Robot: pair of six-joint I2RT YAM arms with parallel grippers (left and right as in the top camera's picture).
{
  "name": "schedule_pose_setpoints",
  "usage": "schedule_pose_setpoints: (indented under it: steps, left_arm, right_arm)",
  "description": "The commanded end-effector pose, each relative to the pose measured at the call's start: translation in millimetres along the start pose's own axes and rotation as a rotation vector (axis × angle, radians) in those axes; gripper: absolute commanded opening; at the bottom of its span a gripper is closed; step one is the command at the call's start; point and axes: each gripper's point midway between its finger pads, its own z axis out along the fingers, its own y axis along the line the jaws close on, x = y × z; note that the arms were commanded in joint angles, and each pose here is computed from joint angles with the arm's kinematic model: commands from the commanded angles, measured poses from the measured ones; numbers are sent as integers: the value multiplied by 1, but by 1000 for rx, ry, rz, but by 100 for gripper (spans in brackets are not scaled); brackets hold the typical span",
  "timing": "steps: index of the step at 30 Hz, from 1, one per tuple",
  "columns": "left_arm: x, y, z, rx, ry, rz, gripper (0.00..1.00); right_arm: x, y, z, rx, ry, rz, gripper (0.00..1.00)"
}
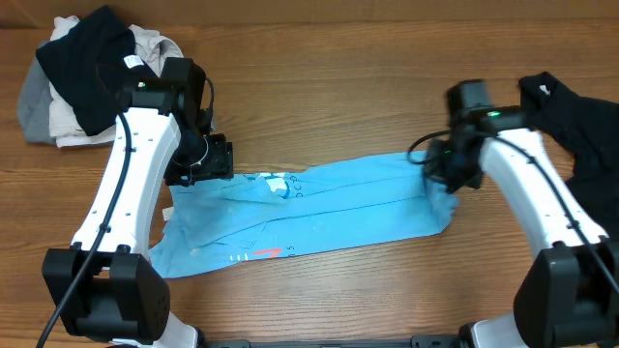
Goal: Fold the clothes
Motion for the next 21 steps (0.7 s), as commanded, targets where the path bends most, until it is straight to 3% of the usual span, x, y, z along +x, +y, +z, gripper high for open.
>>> schedule_pose_setpoints:
  steps: [1,13,16,17,21]
  left_arm:
    - [1,-3,1,11,4,4,70]
    - [1,-3,1,11,4,4,71]
    - [1,-3,1,11,4,4,72]
    - [1,-3,1,11,4,4,72]
    - [1,-3,1,11,4,4,72]
  right_arm:
    - [16,12,6,32,1,3,4]
    - [42,79,17,-43,-59,-135,6]
    - [45,88,17,-53,-66,-162,60]
    - [45,88,17,-53,-69,-165,65]
    - [40,88,13,-58,-79,-134,64]
